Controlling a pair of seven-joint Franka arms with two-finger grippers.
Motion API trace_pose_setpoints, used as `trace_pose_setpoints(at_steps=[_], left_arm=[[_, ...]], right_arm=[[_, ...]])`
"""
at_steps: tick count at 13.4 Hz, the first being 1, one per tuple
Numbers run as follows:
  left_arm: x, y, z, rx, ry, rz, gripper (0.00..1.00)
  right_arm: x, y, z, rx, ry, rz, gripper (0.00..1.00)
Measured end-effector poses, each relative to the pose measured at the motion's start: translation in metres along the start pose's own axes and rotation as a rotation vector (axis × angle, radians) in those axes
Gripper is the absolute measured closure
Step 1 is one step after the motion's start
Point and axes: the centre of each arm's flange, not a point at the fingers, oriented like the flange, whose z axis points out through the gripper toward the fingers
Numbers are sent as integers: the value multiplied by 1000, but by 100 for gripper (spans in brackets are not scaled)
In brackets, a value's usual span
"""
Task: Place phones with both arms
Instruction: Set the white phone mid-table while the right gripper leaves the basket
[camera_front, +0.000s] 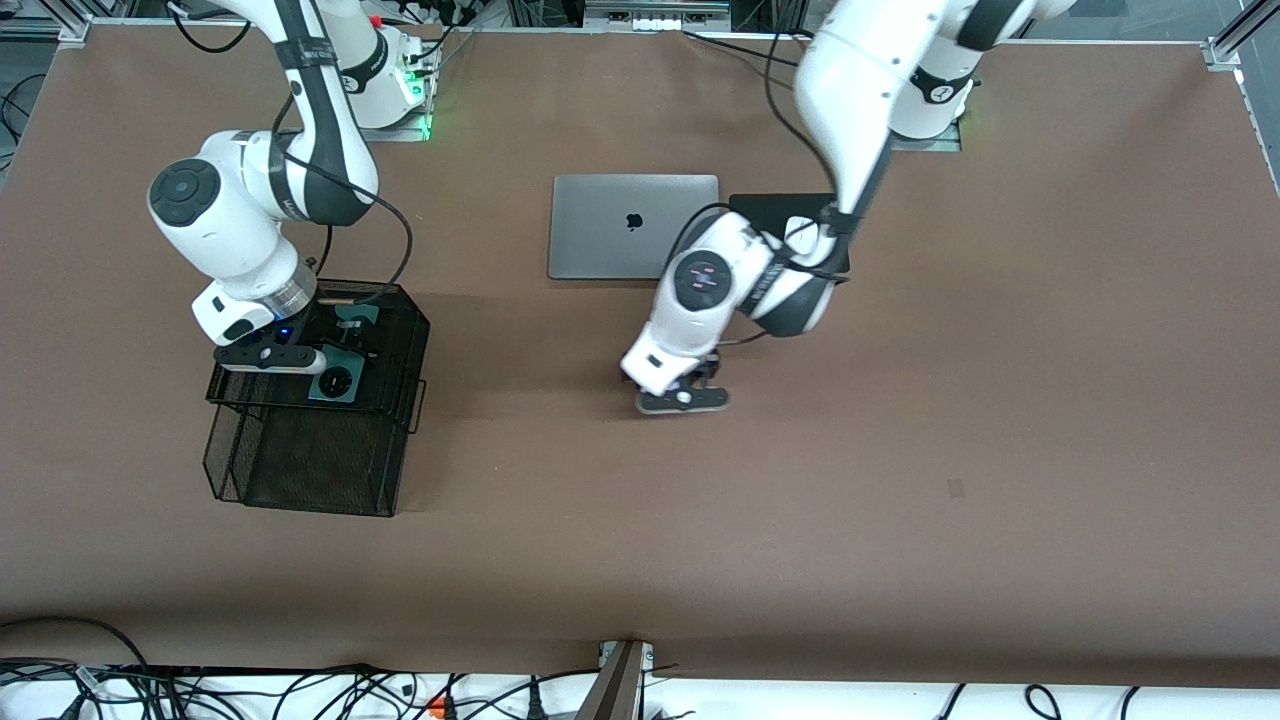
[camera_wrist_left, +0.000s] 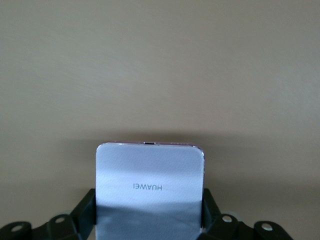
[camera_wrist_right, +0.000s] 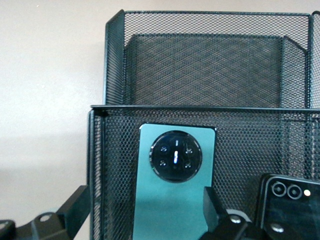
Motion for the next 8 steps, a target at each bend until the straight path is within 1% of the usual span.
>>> trace_pose_setpoints(at_steps=[2,4,6,8], left_arm=[[-13,23,15,16,28,12,15],[-22,34,23,35,48,40,15],[-29,38,31,67,71,50,15],[-35,40,40,84,76,55,15]], right_arm=[[12,3,-23,12,-65,8,0],[24,5,-52,19,-132,7,0],[33,8,-78,-9,-169,-14,0],[39,8,-97,-33,-185,-33,0]])
